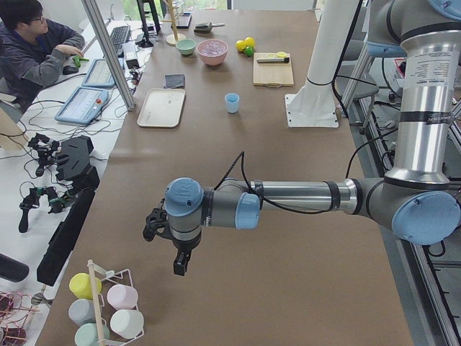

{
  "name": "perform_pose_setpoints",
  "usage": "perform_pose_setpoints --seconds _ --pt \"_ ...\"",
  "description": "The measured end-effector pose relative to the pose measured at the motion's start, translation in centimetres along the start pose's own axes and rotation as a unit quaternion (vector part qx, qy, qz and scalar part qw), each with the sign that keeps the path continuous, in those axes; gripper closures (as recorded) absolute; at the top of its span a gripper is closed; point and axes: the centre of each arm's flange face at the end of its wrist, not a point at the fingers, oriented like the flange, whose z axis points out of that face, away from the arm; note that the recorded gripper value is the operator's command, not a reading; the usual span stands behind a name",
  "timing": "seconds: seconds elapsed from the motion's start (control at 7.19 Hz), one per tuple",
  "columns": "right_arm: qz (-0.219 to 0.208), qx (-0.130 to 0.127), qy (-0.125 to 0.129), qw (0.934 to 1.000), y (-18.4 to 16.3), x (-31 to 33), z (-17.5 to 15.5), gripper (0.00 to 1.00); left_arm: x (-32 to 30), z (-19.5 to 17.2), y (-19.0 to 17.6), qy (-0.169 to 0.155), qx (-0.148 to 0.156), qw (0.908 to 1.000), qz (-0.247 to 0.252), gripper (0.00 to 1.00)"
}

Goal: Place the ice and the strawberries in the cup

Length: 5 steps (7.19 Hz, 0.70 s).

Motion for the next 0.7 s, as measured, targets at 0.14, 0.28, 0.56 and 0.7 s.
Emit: perform_pose_setpoints --seconds 0.14,0.28,0.56,0.7 --pt "0.001 -0.001 -0.001 1.0000 0.11 0.16 0.07 0.01 0.00 0.02 0.02 0.000 0.000 1.0000 0.000 0.02" --pt "0.001 0.000 -0.001 1.0000 0.11 0.15 0.04 0.01 0.00 0.03 0.01 0.000 0.000 1.0000 0.000 0.02" --pt "0.002 0.001 -0.001 1.0000 0.03 0.06 -0.10 0.01 0.26 -0.27 -0.27 -0.001 0.003 1.0000 0.002 0.02" --pt "0.002 0.003 -0.001 1.0000 -0.11 -0.06 -0.24 0.01 0.54 -0.61 -0.57 -0.001 0.006 1.0000 0.003 0.02"
